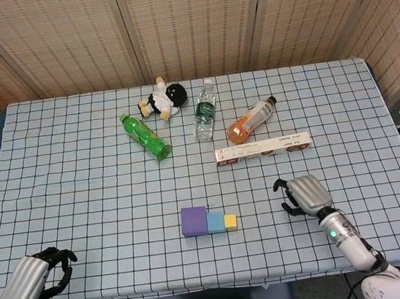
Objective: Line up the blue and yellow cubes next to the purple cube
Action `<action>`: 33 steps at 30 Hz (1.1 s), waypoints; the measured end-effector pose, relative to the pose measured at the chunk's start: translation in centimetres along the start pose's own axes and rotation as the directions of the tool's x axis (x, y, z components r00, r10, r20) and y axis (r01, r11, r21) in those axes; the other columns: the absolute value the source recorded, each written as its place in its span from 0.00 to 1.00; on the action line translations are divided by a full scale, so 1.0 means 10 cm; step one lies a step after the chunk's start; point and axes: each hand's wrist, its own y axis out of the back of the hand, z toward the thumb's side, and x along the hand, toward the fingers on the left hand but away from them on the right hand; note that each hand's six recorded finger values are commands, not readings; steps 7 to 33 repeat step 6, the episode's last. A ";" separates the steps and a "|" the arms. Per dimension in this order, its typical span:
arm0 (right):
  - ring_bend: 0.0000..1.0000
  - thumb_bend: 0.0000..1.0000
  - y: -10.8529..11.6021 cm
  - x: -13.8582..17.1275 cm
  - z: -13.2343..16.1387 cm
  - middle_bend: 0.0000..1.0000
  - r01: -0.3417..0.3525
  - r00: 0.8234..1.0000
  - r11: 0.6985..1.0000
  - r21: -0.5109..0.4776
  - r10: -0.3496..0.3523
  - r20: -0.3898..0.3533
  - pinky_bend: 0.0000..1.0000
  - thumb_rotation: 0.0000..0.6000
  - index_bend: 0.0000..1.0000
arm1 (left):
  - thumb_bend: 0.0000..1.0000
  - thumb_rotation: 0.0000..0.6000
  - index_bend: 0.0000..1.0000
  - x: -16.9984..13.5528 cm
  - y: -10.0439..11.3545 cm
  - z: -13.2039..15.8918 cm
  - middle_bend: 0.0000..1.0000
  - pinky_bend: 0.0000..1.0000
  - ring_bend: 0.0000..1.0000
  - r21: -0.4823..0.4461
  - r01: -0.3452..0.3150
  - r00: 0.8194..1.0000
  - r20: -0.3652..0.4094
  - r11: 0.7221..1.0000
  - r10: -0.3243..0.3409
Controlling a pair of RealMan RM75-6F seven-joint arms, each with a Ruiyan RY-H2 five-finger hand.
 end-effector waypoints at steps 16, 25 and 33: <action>0.16 0.11 0.17 0.45 -0.57 0.32 0.295 0.941 0.946 0.138 -0.312 0.128 0.43 1.00 0.28 | 0.49 1.00 0.48 0.00 -0.01 0.02 0.61 0.66 0.46 0.019 0.002 1.000 0.002 1.000 -0.002; 0.16 0.11 0.17 0.45 -0.57 0.32 0.295 0.941 0.946 0.138 -0.312 0.128 0.43 1.00 0.28 | 0.49 1.00 0.48 0.00 -0.01 0.02 0.61 0.66 0.46 0.019 0.002 1.000 0.002 1.000 -0.002; 0.16 0.11 0.17 0.45 -0.57 0.32 0.295 0.941 0.946 0.138 -0.312 0.128 0.43 1.00 0.28 | 0.49 1.00 0.48 0.00 -0.01 0.02 0.61 0.66 0.46 0.019 0.002 1.000 0.002 1.000 -0.002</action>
